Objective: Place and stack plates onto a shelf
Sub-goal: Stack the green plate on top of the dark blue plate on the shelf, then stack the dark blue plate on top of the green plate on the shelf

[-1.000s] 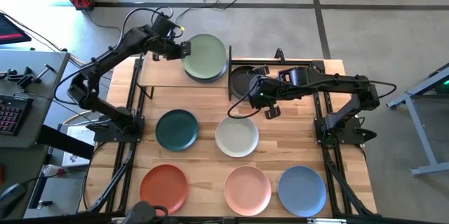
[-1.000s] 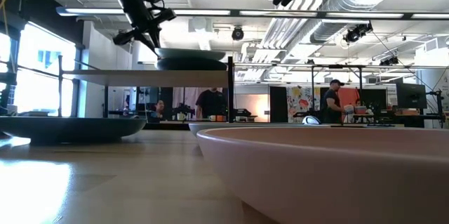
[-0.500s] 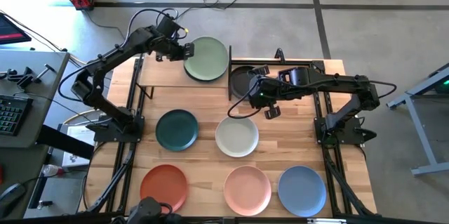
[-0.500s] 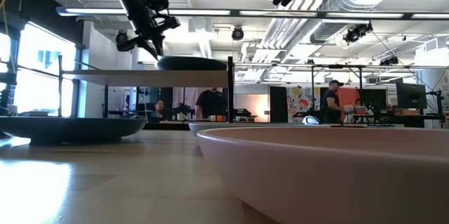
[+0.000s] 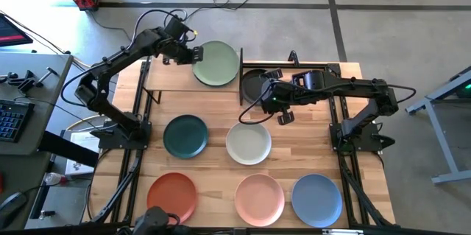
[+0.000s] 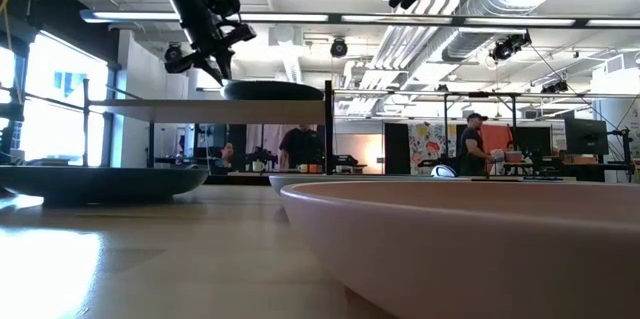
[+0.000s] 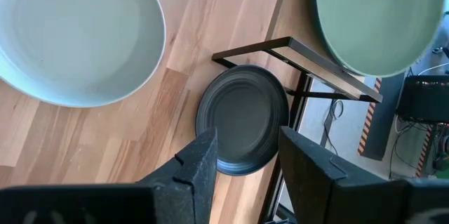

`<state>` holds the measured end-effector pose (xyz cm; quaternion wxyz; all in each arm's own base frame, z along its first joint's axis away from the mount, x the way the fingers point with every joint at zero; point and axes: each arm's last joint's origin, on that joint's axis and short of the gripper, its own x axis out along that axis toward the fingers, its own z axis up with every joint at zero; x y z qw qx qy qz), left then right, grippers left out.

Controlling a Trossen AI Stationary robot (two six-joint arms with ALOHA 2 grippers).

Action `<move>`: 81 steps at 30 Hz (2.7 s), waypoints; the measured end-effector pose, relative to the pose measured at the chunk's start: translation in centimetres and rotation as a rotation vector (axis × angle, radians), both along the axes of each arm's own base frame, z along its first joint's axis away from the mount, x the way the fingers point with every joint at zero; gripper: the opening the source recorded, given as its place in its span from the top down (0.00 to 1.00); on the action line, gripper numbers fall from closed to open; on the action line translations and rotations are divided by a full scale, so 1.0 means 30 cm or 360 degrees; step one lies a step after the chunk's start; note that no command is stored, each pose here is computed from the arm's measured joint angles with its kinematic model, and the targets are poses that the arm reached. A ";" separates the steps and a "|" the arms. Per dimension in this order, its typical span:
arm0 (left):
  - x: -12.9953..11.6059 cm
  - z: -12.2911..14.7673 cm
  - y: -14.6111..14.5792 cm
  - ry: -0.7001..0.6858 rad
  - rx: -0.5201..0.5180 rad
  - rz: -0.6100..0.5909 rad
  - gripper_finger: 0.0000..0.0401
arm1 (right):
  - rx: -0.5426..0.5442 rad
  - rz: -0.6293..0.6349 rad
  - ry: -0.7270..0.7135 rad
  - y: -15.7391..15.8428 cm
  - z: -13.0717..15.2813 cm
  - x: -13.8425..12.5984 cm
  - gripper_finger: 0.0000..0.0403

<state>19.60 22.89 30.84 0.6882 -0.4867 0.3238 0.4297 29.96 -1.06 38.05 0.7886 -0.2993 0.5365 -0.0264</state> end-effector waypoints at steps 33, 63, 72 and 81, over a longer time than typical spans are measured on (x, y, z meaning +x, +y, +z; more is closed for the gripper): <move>-0.003 0.115 0.014 -0.0142 0.0090 -0.0040 0.79 | 0.0041 -0.0060 -0.0026 0.001 -0.001 0.000 0.68; 0.023 0.055 0.031 0.0070 0.0096 -0.0116 0.79 | 0.0045 -0.0063 -0.0026 0.001 -0.001 0.001 0.68; -0.023 0.110 0.013 -0.0160 0.0040 -0.0203 0.79 | 0.0048 -0.0068 -0.0029 0.001 -0.001 0.001 0.68; -0.018 0.168 -0.163 -0.0120 -0.0059 -0.0509 0.79 | 0.0110 -0.0193 -0.0042 0.001 -0.005 -0.007 0.68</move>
